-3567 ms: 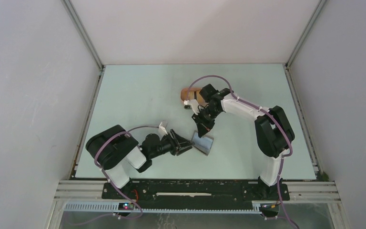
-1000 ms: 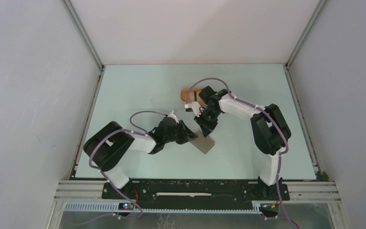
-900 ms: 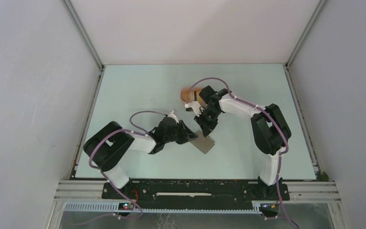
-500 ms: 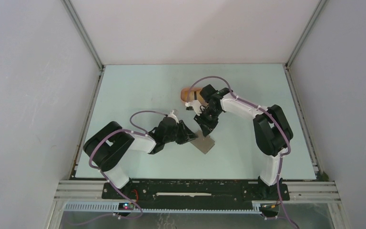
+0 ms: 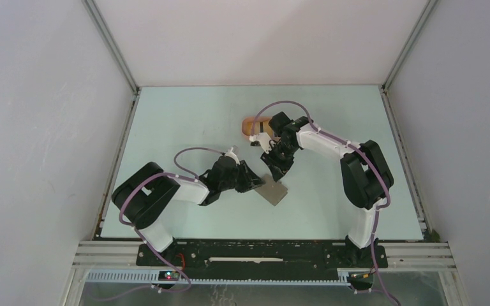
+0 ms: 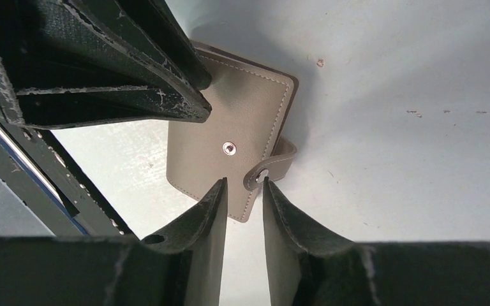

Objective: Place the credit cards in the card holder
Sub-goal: Close the card holder at the center of the board.

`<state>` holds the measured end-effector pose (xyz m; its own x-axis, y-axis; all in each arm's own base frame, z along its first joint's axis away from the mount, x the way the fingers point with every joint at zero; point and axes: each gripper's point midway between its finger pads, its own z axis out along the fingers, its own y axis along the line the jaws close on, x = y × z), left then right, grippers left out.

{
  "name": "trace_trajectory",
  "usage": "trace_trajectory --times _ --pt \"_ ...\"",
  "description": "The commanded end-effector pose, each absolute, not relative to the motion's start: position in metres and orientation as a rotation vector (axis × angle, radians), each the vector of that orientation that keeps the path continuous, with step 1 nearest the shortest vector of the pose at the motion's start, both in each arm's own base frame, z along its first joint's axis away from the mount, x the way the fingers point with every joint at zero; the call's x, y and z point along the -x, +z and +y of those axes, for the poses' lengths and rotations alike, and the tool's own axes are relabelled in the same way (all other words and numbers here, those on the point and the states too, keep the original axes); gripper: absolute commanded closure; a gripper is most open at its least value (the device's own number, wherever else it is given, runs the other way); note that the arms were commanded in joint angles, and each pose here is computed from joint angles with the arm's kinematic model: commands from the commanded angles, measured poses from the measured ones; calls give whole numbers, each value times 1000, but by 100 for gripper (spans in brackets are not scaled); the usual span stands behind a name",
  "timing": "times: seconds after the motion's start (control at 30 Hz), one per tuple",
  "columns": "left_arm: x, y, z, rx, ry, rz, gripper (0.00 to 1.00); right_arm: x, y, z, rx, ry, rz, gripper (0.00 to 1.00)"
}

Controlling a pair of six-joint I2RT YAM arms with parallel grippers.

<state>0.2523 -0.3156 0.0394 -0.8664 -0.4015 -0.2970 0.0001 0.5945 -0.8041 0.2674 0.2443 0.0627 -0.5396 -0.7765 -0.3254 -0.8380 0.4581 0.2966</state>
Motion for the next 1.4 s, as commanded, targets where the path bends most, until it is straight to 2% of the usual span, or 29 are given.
trace_trajectory --times 0.0,0.5,0.77,0.93,1.07,1.37 --pt "-261 40 -320 289 -1159 2366 71 -282 84 248 1402 603 2470 64" --pt "-259 41 -321 285 -1163 2368 71 -282 68 245 1406 593 2520 67" --pt "-259 40 -321 285 -1162 2371 71 -279 64 245 1424 603 2530 61" --pt "-260 41 -321 285 -1163 2367 71 -279 59 244 1426 593 2550 62" --pt "-259 41 -321 283 -1165 2369 71 -279 60 244 1422 593 2549 68" --pt "-259 42 -322 281 -1167 2366 71 -280 62 243 1414 602 2555 91"
